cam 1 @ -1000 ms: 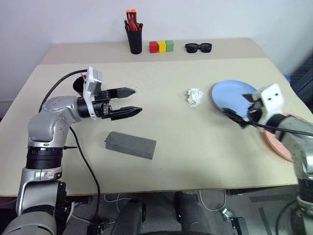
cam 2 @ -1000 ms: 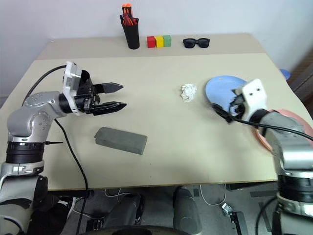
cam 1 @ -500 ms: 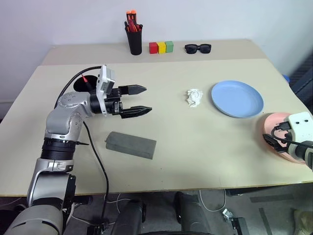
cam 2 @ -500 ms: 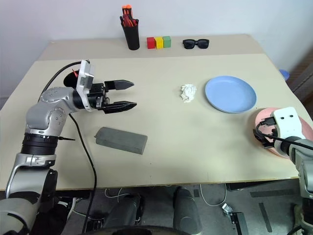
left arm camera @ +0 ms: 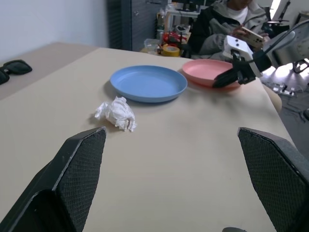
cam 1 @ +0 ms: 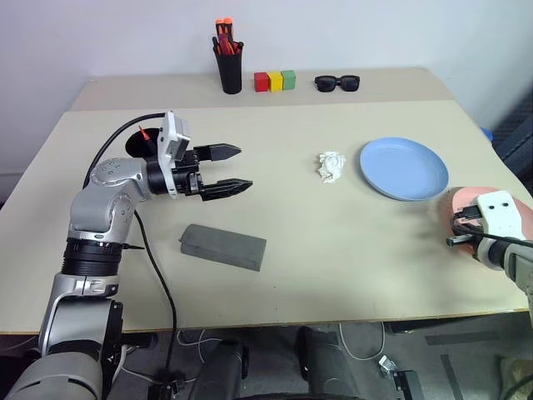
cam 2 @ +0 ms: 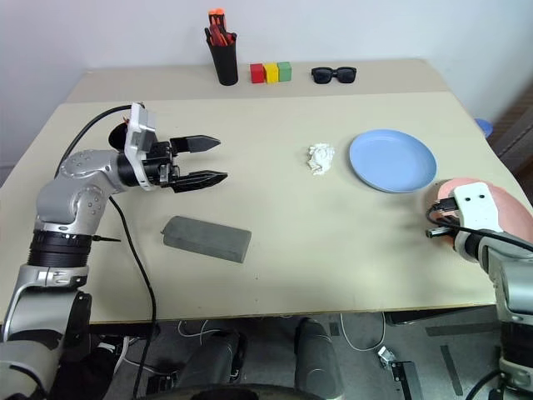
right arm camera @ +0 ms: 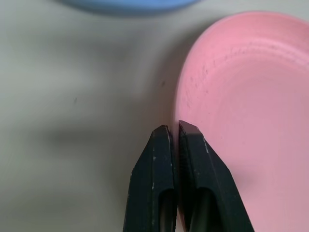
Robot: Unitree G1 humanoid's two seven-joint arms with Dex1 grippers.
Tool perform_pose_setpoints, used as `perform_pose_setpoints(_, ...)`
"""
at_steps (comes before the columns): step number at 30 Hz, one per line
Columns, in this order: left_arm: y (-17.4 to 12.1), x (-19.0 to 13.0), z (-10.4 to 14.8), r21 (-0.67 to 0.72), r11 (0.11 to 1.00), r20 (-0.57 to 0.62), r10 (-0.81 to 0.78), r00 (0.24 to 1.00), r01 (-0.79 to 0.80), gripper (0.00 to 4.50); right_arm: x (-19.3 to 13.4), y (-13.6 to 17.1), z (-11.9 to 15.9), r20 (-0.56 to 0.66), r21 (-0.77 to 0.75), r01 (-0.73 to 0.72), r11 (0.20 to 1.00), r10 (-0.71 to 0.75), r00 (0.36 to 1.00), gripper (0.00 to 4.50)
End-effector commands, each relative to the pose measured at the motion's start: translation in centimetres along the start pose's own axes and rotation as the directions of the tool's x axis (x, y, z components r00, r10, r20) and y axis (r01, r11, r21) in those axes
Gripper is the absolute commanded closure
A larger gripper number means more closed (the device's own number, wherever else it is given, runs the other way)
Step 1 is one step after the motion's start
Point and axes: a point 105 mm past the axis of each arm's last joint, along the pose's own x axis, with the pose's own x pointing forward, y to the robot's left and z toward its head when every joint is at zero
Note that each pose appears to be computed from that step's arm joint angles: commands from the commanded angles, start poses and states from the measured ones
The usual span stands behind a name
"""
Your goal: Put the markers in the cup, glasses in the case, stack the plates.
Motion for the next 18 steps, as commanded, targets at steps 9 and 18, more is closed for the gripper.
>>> perform_pose_setpoints(9, 0.6, -0.2, 1.9, 0.077, 0.995, 0.071, 0.053, 0.996, -0.059, 0.0, 1.6, 1.5, 12.4, 0.448, -0.167, 0.054, 0.984, 0.027, 0.894, 4.48)
perform_pose_setpoints(18, 0.3, -1.2, 2.0, 0.105, 0.988, 0.056, 0.106, 0.993, -0.112, 0.0, 4.5, 8.6, 13.1, 0.407, -0.264, -0.212, 0.941, 0.308, 0.86, 3.48)
